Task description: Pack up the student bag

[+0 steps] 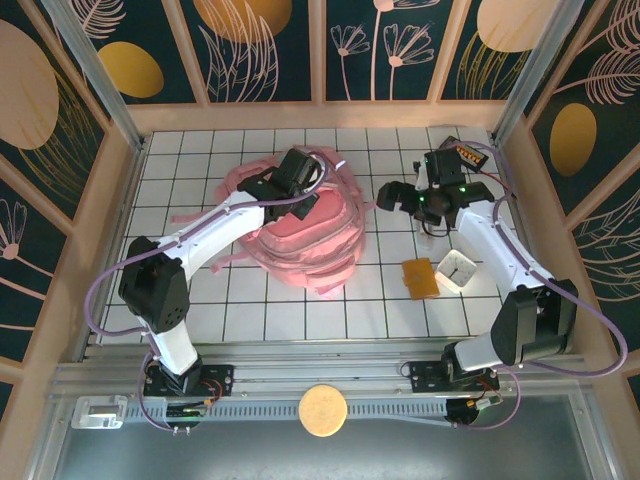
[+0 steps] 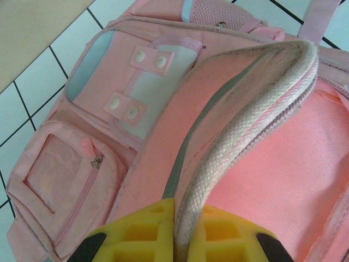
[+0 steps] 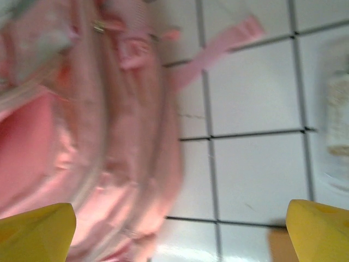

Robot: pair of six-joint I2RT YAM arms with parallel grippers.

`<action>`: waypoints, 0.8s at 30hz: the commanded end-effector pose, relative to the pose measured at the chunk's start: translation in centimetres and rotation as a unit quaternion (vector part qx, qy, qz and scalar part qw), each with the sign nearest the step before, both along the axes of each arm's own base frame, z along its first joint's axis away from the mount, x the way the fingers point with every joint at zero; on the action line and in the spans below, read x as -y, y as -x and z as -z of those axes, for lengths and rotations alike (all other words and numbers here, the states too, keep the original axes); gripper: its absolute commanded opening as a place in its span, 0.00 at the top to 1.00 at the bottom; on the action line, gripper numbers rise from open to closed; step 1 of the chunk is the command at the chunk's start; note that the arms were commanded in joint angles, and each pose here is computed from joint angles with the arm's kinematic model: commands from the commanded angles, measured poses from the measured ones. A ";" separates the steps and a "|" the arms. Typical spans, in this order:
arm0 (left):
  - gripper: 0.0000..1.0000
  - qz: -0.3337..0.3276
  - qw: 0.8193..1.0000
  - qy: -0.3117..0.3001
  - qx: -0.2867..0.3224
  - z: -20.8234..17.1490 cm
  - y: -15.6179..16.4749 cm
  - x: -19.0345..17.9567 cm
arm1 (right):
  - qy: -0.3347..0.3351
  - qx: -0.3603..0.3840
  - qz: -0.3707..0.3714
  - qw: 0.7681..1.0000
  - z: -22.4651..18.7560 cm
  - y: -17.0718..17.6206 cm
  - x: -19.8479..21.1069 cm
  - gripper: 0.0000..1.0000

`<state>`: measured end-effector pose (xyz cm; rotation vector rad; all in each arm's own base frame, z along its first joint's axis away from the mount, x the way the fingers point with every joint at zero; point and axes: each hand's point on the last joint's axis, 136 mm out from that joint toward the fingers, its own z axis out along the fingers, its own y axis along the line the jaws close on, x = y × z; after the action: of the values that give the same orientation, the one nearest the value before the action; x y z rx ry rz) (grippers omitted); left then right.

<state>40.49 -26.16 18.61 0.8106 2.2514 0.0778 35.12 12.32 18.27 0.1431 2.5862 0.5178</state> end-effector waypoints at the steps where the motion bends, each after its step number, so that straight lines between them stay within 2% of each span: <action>1: 1.00 -0.030 0.998 0.034 0.051 -3.6 -0.5 -1.1 | 0.084 -0.038 0.028 0.995 1.1 1.8 3.4 0.01; 5: 1.00 -0.020 0.996 0.072 0.050 -3.7 0.4 -0.7 | 0.108 -0.064 0.055 0.991 1.3 1.6 6.3 0.01; 11: 1.00 -0.004 0.996 0.083 0.036 -3.2 1.3 -0.3 | 0.109 -0.084 0.086 0.987 2.1 0.8 8.7 0.01; 24: 1.00 0.007 0.994 0.105 0.004 -1.2 3.3 -0.4 | 0.140 -0.161 0.065 0.975 8.2 -4.7 9.4 0.01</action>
<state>37.37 -25.87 17.87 0.7641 2.2354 -0.1008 38.98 3.48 10.62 0.3382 2.8822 0.1277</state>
